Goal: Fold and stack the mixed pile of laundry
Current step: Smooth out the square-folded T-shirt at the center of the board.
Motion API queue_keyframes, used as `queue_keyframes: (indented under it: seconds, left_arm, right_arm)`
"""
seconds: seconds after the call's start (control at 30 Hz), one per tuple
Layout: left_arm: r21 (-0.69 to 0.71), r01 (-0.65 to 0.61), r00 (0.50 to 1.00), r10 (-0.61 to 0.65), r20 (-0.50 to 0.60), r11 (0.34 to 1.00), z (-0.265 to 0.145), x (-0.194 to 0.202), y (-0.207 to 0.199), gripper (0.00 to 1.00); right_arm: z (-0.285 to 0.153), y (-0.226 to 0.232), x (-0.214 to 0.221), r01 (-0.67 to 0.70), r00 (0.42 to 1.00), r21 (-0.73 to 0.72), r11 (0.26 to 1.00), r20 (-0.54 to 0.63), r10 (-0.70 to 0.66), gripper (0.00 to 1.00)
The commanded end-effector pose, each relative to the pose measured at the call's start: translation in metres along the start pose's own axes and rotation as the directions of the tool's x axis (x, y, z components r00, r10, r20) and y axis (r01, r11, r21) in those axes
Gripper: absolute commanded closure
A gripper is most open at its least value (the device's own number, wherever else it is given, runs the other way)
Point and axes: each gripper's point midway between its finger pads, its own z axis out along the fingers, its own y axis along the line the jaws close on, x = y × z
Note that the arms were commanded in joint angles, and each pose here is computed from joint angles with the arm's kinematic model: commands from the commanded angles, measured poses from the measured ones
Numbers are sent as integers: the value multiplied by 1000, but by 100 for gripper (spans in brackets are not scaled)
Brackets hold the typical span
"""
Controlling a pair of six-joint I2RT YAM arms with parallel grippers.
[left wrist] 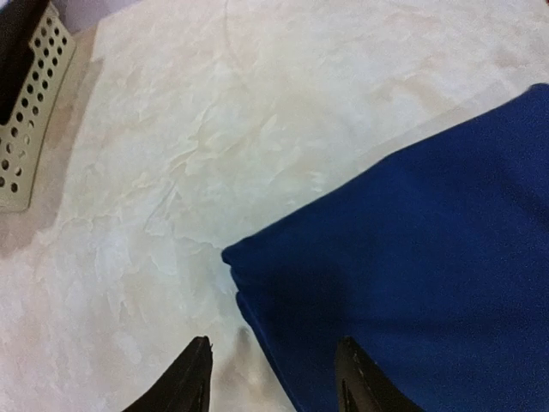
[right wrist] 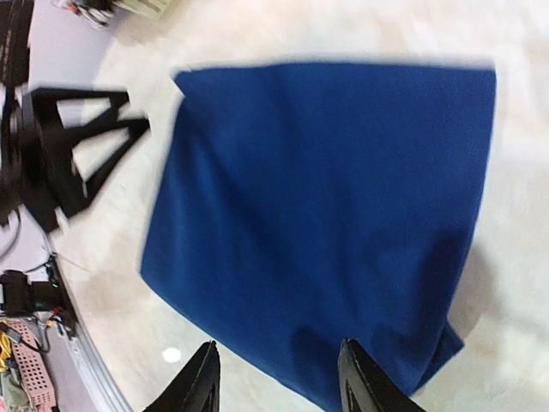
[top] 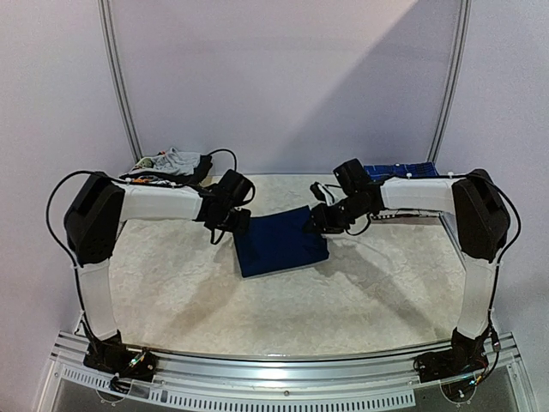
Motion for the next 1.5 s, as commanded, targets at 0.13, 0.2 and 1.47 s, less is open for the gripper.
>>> queue_keyframes:
  seconds: [0.13,0.2,1.47]
  left_arm:
    - [208,-103,994,97,40,973,-63,5,-72,55]
    - [254,-112,994,108,31,961,-66,13,-85,57]
    - [303,-164,978,196,-77,939,-91,90,-80,63]
  right_arm:
    - [-1,4,-65,27,999,-92,995,41,-23,57]
    - [5,2,-74,24,999,-124,992,34,-20,58]
    - [4,-23,-37,-104,994,-58,993,20,105,53]
